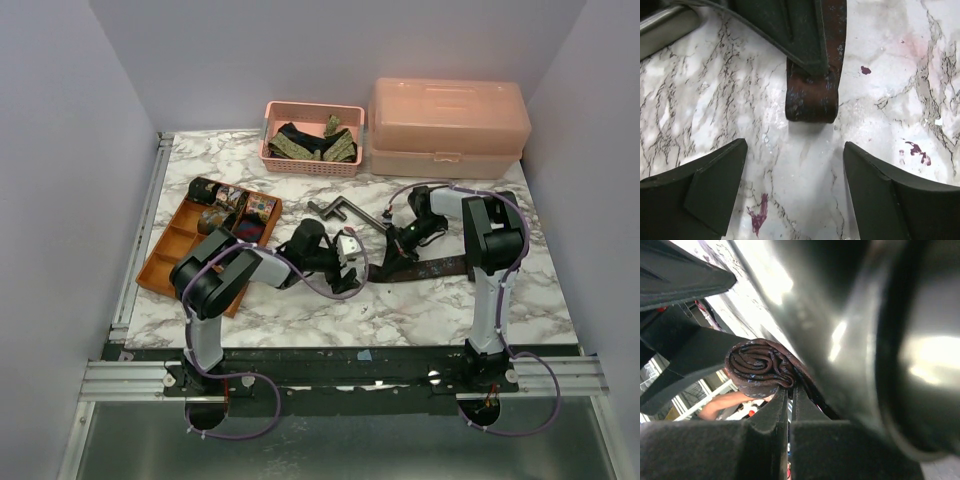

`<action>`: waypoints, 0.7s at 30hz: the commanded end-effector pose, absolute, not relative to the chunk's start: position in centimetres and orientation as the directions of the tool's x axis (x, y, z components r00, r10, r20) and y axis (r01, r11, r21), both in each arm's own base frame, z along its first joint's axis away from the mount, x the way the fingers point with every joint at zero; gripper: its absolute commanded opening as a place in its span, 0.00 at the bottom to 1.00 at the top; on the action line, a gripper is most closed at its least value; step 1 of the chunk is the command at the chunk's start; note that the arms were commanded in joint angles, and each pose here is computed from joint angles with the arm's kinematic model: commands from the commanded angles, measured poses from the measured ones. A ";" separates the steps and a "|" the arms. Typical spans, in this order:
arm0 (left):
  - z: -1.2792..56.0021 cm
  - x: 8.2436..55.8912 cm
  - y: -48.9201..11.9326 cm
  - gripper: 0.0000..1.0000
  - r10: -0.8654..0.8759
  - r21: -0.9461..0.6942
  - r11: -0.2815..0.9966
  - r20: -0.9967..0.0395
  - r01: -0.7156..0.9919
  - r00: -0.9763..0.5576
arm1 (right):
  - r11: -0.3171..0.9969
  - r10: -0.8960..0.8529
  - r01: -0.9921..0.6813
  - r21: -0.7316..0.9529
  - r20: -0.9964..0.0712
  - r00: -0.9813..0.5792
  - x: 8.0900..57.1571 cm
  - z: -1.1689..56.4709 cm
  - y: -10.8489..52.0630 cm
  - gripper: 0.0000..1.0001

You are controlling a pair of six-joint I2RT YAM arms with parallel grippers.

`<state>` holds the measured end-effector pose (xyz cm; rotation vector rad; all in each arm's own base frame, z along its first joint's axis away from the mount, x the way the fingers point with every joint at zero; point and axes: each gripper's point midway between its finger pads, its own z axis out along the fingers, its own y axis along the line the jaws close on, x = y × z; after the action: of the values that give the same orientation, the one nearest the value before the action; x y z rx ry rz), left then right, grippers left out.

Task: Roll the ties
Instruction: Roll the tie at the center of the board.

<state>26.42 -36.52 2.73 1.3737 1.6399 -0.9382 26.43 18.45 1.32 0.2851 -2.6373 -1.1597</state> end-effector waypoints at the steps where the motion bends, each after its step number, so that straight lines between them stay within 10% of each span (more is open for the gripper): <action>1: 2.8 25.1 -36.8 0.80 0.284 -0.093 0.087 -0.952 0.992 -0.114 | 0.816 -0.326 -0.196 0.545 0.153 -0.933 26.8 -6.0 14.4 0.00; 12: 0.6 25.3 -41.0 0.62 0.186 -0.129 0.057 -0.973 0.990 -0.138 | 0.827 -0.301 -0.173 0.534 0.161 -0.940 27.3 -7.3 14.5 0.00; 21: -1.6 25.5 -38.8 0.17 0.400 -0.107 0.117 -0.905 0.987 -0.146 | 0.777 -0.303 -0.203 0.595 0.071 -0.950 29.5 -3.7 16.0 0.15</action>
<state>26.47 -41.59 2.36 1.2697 1.4318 -1.1111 26.90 18.52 1.34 0.2961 -2.6255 -1.1680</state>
